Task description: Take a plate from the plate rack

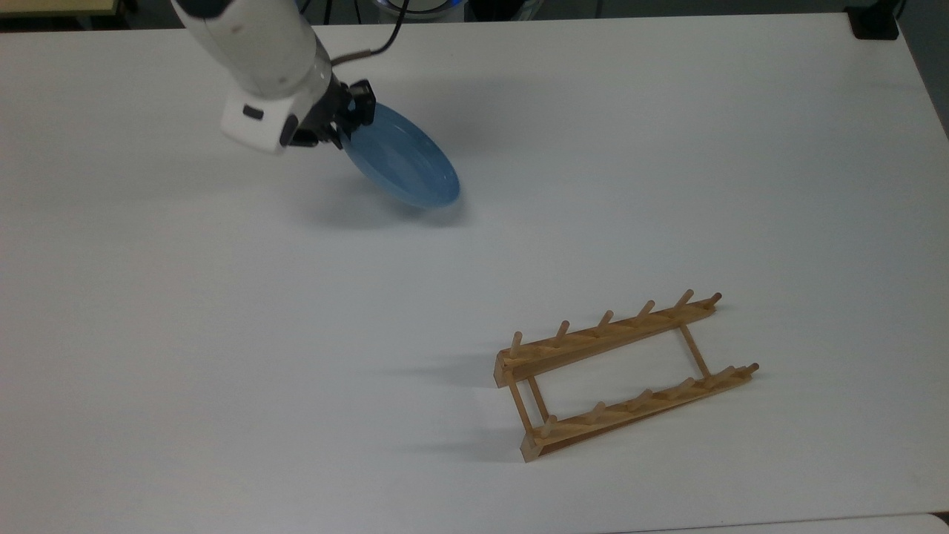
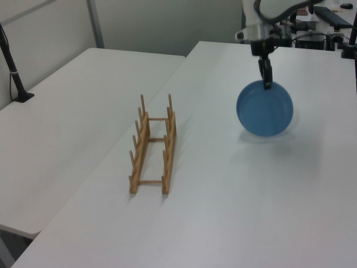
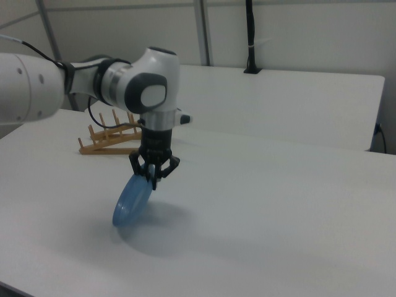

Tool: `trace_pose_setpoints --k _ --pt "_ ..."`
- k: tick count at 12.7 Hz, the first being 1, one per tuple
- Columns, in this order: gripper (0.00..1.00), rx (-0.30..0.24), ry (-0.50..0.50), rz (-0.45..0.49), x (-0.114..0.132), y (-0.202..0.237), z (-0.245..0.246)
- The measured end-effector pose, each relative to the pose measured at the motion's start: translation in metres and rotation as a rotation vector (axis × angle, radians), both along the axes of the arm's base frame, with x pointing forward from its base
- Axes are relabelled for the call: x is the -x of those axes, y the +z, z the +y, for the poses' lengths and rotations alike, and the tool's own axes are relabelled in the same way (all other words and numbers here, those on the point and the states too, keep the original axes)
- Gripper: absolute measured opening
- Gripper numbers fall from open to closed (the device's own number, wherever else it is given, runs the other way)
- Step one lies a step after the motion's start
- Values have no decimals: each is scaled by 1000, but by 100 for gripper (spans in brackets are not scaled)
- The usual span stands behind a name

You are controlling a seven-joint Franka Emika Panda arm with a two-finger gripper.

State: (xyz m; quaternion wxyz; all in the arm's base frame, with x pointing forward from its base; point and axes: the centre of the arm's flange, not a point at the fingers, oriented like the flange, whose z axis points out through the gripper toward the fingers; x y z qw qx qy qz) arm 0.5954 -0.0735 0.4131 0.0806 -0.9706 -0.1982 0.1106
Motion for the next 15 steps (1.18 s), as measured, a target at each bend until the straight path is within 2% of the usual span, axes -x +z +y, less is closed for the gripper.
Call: trace_pose_setpoints --k 3,4,5,6,8,10,11,15 --pt "9 -9 -6 14 -5 -23 -4" --pt "16 -9 -10 17 -5 -25 -6" --pt "31 -9 -20 19 -4 -26 -10" --pt "39 -5 -42 22 -4 -26 -13" --pt "71 8 -98 27 -4 -26 -17" --pt "95 16 -116 11 -5 -16 -18" --pt "100 28 -141 -6 -6 1 -17" --pt "100 78 -281 -36 -2 94 -5"
